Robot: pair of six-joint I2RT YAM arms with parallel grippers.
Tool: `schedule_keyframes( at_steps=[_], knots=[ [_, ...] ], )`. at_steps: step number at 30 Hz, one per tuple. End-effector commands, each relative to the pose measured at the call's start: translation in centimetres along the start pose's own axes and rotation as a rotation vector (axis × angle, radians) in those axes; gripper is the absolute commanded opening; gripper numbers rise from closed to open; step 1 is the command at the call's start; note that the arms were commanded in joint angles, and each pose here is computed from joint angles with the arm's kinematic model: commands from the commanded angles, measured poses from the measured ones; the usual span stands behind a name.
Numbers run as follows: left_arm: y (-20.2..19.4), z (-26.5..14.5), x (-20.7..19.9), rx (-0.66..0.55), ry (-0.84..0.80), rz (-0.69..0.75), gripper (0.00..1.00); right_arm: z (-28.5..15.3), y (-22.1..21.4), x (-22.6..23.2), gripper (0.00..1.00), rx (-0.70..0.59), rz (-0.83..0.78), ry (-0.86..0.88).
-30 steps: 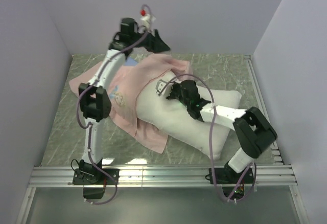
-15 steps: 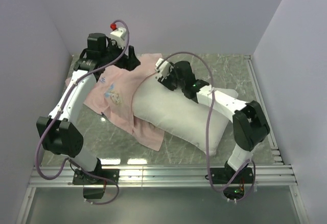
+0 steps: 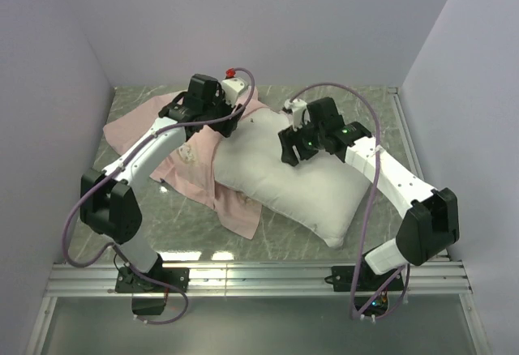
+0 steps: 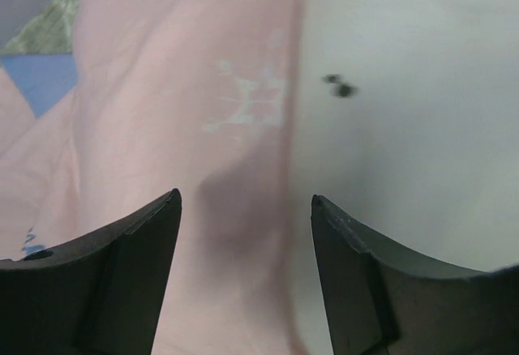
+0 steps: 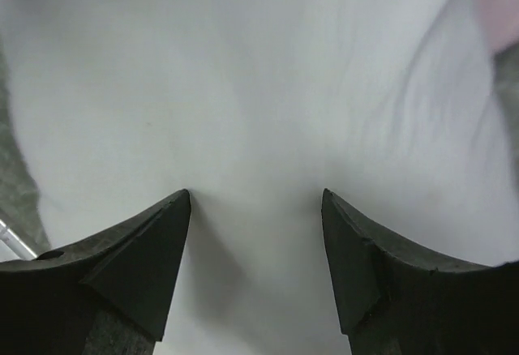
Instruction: Put the pillow into the pillowcase
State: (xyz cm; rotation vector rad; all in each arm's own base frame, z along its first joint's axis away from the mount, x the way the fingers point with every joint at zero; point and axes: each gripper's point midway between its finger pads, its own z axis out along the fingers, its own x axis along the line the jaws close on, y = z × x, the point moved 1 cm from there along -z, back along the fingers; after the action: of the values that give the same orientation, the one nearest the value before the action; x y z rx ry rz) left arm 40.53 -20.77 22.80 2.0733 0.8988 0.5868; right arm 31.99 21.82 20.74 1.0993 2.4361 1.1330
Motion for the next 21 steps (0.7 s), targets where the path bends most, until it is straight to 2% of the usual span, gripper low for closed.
schedule_keyframes(
  at_steps=[1,3,7,9,10,11,14,17,18,20,21],
  knots=[
    [0.4,0.9,3.2,0.037,0.169,0.079,0.70,0.0,-4.7,1.0,0.72,0.116,0.168,0.064],
    [0.8,1.7,4.0,0.050,0.195,0.112,0.70,0.6,-6.0,1.1,0.72,0.143,0.201,0.070],
    [0.9,2.7,4.5,0.085,0.204,0.143,0.57,2.1,-6.9,0.9,0.71,0.168,0.231,0.075],
    [1.8,2.7,4.3,0.062,0.184,0.146,0.41,2.7,-7.2,0.7,0.70,0.182,0.288,0.080],
    [1.9,2.6,3.9,0.059,0.166,0.142,0.29,3.0,-7.0,0.6,0.69,0.171,0.295,0.085],
    [2.4,2.5,3.5,0.041,0.150,0.135,0.24,3.3,-7.0,0.5,0.67,0.168,0.309,0.095],
    [3.9,1.9,0.0,-0.004,0.053,0.160,0.12,4.2,-6.2,0.7,0.54,0.152,0.352,0.130],
    [5.0,1.4,-5.5,-0.031,-0.115,0.153,0.00,5.3,-5.3,0.9,0.39,0.133,0.400,0.164],
    [5.1,1.4,-8.8,-0.039,-0.244,0.145,0.00,5.4,-4.6,1.2,0.25,0.117,0.436,0.194],
    [5.3,0.9,-12.7,-0.031,-0.393,0.052,0.00,6.0,-3.2,1.3,0.10,0.081,0.476,0.220],
    [5.3,0.5,-15.6,-0.027,-0.492,0.035,0.00,6.0,-2.7,1.5,0.06,0.066,0.488,0.237]
  ],
)
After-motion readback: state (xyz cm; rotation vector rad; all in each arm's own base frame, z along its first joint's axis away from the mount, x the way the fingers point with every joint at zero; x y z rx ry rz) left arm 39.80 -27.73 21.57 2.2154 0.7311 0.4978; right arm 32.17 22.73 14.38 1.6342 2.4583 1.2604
